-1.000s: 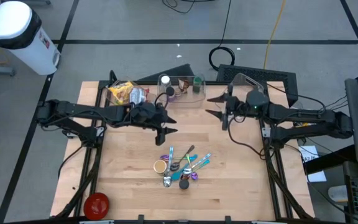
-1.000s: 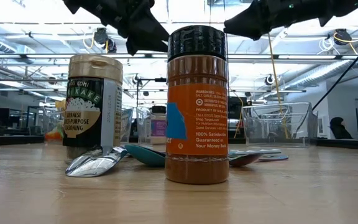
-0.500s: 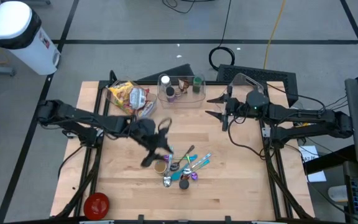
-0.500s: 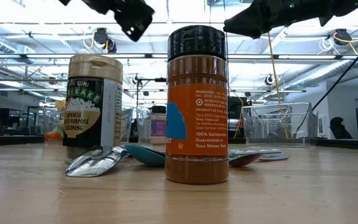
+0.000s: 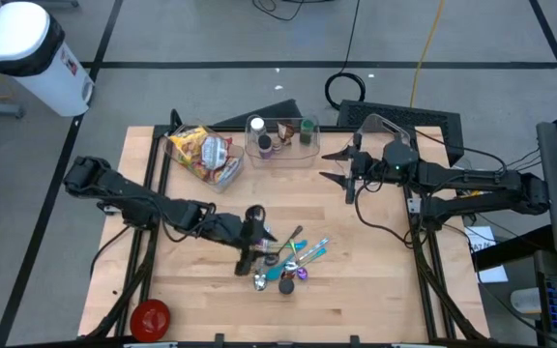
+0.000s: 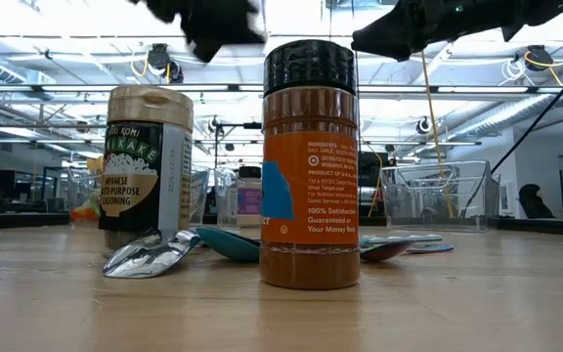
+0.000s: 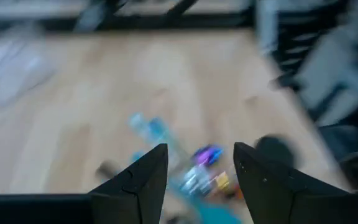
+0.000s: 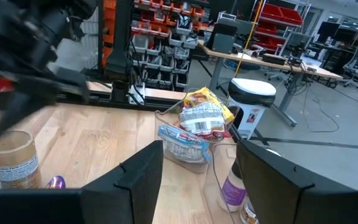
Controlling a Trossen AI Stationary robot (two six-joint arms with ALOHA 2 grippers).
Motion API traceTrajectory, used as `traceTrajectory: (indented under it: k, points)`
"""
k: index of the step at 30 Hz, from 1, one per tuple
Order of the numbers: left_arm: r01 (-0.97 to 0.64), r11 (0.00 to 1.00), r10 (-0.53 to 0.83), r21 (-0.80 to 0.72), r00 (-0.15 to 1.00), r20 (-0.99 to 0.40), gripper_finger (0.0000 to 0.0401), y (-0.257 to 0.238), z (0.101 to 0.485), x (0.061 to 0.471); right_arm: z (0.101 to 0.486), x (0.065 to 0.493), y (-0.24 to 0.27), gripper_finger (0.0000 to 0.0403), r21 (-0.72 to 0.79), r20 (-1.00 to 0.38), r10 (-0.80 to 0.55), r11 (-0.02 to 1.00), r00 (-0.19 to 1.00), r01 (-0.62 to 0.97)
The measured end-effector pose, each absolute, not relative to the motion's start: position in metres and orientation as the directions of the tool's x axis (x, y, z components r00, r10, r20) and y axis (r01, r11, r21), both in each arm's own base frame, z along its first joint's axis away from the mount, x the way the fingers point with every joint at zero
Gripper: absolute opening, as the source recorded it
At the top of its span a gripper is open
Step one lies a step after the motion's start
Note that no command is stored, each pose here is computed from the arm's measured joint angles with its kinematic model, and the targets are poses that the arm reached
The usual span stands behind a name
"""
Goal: Pick & Place Food Item
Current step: Put the golden seasoning bottle into the middle transparent bin
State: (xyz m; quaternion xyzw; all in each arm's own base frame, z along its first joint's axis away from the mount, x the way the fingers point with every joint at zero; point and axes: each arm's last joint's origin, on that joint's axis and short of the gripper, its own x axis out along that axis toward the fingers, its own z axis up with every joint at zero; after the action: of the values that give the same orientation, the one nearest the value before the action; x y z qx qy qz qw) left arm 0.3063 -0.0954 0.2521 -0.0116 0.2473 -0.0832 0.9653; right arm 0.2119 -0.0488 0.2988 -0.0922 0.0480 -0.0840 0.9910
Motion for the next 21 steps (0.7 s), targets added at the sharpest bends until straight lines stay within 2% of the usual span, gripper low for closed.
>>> traceTrajectory:
  k: [2, 6, 13, 21]
  points:
    - [0.062, 0.996, -0.09, -0.071, 0.844, -0.528, 0.0196, -0.092, 0.246, 0.304, 0.299, 0.212, -0.049, 0.0196, -0.191, -0.079, -0.175, 0.969, 0.981, 0.158]
    - [-0.035, 0.994, -0.034, -0.106, 0.806, -0.591, 0.0228, -0.09, 0.24, 0.299, 0.299, 0.212, -0.049, 0.0196, -0.191, -0.08, -0.175, 0.969, 0.981, 0.158]
    - [-0.004, 0.997, -0.044, -0.078, 0.791, -0.61, 0.0296, -0.102, 0.238, 0.293, 0.298, 0.212, -0.049, 0.0196, -0.192, -0.083, -0.175, 0.969, 0.981, 0.157]
    - [-0.008, 0.993, -0.074, -0.116, 0.724, -0.685, 0.0343, -0.12, 0.231, 0.279, 0.298, 0.212, -0.049, 0.0196, -0.192, -0.088, -0.175, 0.969, 0.981, 0.156]
